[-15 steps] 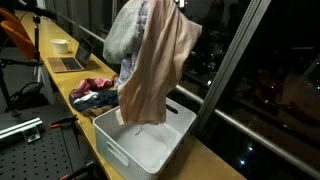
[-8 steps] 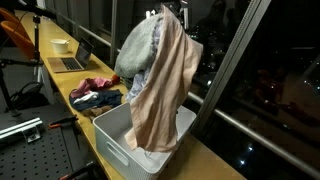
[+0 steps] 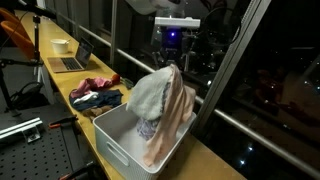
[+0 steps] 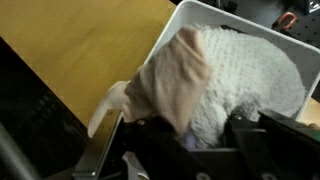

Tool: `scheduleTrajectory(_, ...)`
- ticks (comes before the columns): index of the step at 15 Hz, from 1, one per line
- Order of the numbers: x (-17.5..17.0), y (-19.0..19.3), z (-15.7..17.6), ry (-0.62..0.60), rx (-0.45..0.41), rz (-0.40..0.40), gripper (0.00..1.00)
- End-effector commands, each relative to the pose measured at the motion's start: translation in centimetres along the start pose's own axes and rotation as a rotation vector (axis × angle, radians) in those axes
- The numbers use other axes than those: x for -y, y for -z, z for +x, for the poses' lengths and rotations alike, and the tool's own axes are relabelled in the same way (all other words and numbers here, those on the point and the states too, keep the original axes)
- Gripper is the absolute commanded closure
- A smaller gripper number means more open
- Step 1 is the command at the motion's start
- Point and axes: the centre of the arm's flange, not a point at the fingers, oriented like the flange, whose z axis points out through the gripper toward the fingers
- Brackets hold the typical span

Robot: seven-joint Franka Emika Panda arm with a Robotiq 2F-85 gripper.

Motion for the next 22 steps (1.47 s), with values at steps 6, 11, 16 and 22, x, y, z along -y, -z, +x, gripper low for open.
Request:
scheduleTrajectory(6, 4.4, 1.7, 4.4, 0.092, 0.014, -0.028, 0.03)
scheduleTrajectory(11, 13.1, 4.9, 14.3, 0.193, -0.032, -0.048, 0.00)
scheduleTrajectory(16, 23.4, 2.9, 23.0, 0.260, -0.023, 0.113, 0.00)
scheduleTrajectory(22, 33.3, -2.3, 31.3, 0.321, -0.002, 0.265, 0.00)
